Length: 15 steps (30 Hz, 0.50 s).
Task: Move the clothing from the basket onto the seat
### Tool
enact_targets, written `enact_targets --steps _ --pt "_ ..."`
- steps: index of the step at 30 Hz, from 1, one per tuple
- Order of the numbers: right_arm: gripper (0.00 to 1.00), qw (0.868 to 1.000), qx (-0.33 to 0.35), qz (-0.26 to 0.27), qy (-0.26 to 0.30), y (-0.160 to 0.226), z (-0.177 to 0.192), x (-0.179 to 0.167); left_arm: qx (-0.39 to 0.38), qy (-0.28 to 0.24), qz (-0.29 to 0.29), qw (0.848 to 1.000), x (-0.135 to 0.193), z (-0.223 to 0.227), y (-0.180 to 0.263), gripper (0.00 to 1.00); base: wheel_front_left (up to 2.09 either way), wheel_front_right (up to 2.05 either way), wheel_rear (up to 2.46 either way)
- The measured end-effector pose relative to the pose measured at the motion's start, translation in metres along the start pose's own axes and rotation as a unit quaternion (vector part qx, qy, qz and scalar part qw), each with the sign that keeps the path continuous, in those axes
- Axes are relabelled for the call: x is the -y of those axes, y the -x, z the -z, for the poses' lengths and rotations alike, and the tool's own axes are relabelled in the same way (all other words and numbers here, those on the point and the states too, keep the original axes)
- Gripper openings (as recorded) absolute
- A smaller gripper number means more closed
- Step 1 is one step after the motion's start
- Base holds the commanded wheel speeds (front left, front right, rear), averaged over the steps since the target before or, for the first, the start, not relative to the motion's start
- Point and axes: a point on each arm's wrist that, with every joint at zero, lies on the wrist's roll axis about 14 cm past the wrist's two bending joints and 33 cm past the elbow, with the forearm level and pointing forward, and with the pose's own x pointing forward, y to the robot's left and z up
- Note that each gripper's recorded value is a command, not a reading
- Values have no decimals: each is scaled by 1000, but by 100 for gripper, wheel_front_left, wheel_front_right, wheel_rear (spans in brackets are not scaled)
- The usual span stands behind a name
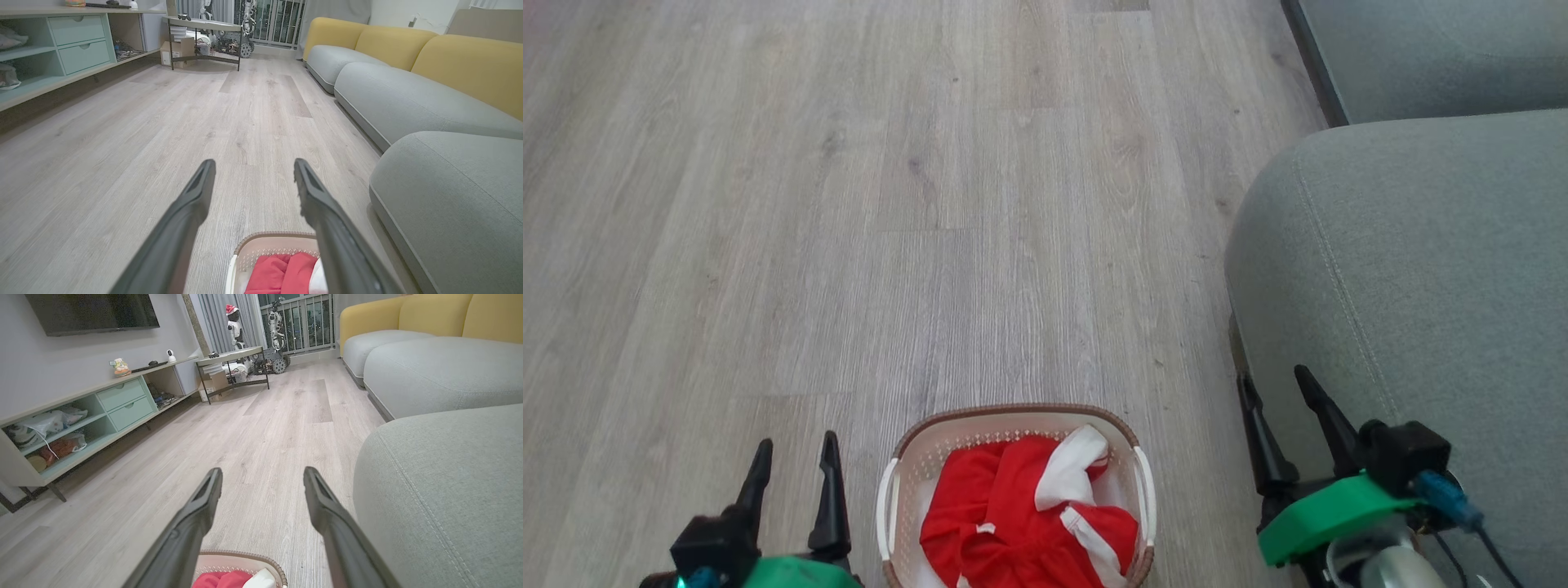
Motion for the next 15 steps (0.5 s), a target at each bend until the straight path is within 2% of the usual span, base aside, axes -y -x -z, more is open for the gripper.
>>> enact_targets --steps 10,15 --pt "100 998 13 -21 54 1 -5 -9 10 -43 12 999 4 0 6 100 0 0 0" --pt "100 998 15 -21 55 1 -6 -10 10 -44 14 999 5 0 7 100 0 0 0"
